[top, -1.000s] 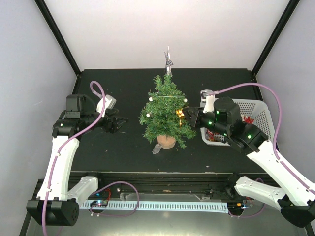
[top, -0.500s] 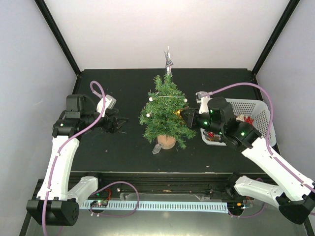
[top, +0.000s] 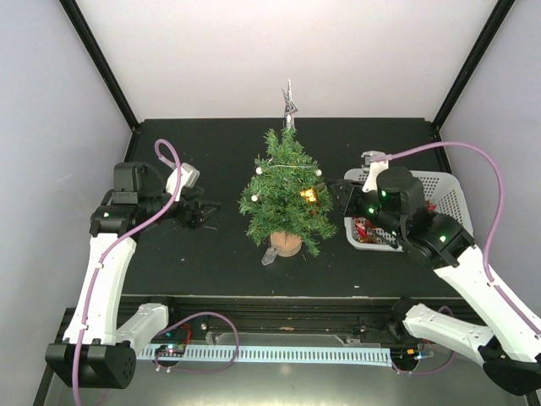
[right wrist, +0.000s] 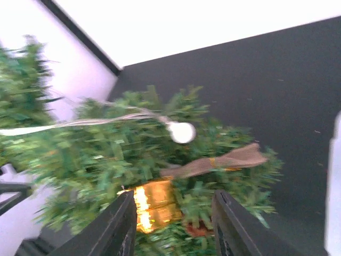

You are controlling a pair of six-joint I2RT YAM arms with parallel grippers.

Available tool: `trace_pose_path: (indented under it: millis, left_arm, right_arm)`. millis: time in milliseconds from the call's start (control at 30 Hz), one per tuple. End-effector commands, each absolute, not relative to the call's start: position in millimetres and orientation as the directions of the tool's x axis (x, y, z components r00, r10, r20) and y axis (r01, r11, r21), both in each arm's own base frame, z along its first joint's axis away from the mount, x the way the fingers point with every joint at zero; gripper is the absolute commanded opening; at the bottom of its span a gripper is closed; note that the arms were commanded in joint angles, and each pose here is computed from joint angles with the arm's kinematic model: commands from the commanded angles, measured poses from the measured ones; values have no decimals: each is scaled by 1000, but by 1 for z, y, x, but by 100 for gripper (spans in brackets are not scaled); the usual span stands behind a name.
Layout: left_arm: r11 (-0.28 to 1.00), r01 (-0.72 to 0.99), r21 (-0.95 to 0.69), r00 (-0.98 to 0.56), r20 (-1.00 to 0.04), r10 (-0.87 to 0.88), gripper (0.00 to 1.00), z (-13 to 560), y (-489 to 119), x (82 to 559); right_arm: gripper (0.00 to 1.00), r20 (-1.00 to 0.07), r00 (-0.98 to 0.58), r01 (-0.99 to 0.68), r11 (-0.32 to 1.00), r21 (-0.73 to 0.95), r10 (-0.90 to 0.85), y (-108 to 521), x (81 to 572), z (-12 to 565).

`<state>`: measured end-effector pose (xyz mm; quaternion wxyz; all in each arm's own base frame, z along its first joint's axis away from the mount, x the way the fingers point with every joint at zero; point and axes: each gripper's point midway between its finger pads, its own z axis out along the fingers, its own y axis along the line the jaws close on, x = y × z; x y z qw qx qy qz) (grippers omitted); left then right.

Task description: Decorate the small christmas tree

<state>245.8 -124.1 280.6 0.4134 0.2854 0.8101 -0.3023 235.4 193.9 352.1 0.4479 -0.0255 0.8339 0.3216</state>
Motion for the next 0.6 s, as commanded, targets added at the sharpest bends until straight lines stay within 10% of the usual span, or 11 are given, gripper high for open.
trace_pose_path:
  millis: [0,567]
  left_arm:
    - [655,722,-224,-464,-859,218,84,288,-125,248]
    - [653,716,-246,-490,-844,219,84,284,-125,255]
  right_arm:
    - [43,-731,-635,-97,912,399,251,152,254,306]
    - [78,-389,-784,395,872,288,483,58,301,115]
